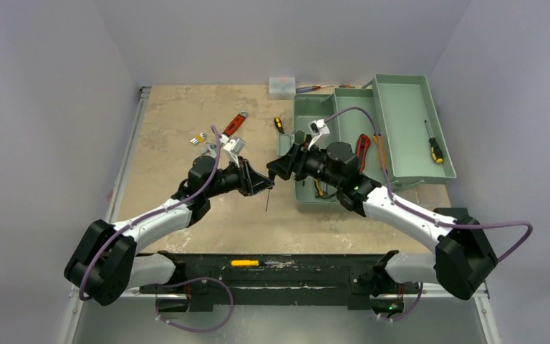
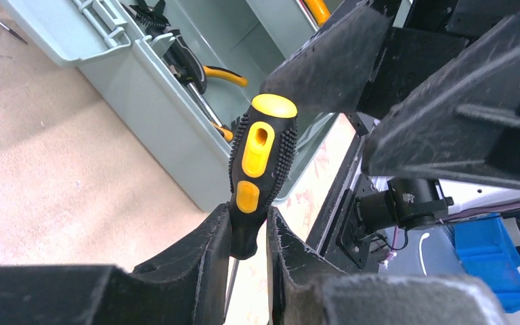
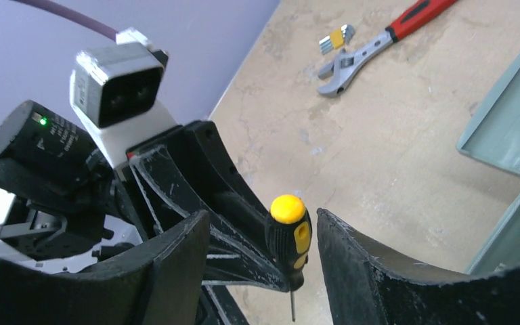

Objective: Pack the tool kit

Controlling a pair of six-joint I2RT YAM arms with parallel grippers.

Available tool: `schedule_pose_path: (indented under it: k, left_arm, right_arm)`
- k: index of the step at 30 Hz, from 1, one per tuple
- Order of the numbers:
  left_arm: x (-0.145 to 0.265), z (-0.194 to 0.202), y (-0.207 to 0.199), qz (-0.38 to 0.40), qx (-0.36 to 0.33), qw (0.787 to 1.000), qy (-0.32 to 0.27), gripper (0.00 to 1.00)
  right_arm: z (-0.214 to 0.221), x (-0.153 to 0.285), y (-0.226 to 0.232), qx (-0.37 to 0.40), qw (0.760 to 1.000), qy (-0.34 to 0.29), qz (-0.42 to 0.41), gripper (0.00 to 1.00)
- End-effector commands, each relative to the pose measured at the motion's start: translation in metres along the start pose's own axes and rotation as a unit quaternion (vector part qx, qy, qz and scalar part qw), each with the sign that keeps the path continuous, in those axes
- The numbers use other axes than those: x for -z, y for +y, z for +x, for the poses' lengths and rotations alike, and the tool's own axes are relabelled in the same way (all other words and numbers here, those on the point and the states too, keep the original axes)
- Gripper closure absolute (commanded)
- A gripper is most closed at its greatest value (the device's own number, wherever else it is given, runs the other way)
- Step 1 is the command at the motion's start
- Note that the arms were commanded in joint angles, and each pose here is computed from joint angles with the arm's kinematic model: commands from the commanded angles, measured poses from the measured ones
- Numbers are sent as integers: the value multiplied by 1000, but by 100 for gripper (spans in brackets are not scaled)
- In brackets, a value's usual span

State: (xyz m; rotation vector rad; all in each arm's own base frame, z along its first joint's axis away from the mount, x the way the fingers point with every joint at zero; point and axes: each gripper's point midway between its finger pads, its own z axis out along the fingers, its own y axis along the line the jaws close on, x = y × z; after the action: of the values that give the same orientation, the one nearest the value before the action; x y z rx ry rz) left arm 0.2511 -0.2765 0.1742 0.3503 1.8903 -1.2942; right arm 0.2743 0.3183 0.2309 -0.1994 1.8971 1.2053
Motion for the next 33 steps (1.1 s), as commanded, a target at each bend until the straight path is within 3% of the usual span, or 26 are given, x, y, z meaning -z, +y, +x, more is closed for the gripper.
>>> schedule_pose_path:
  k: [1,4,9,11,13,14,16,19,21,27,33]
  left_arm:
    - [3,-13,-21,43,-28,998,-24,100]
    - [5,-15,-24,46,-32,998,-29,100]
    - [5,-15,-24,45,-35,998,-29,100]
    - [6,-15,-25,46,-35,998,-30,99]
    - [6,-14,-25,46,-36,998,-28,98]
    - [6,-14,-25,47,-37,998,-28,95]
    - [8,-13,-26,50,-43,997,-31,80]
    - [12,-15,-26,46,-52,997,-46,42]
    - [14,-16,-24,36,-56,997,-49,33]
    - [15,-16,-18,19,-56,997,-48,31]
    - [9,-13,-14,14,-45,998,-34,31]
  right_arm:
    - [-23,1,7,6,999,-48,-5,45]
    - [-16,-6,9,3,1000,-25,-15,50]
    - [5,-21,10,-7,999,13,-28,51]
    - [13,-25,12,-11,999,22,-35,60]
    - [15,-27,11,-17,999,23,-34,78]
    - [14,-26,11,-17,999,21,-32,86]
    - [8,-23,10,-7,1000,14,-18,94]
    - [-13,-14,7,27,999,0,29,97]
    - [-31,-4,2,58,996,-11,73,98]
    - [-100,43,3,151,969,-75,182,98]
    - [-165,109,8,216,921,-171,276,98]
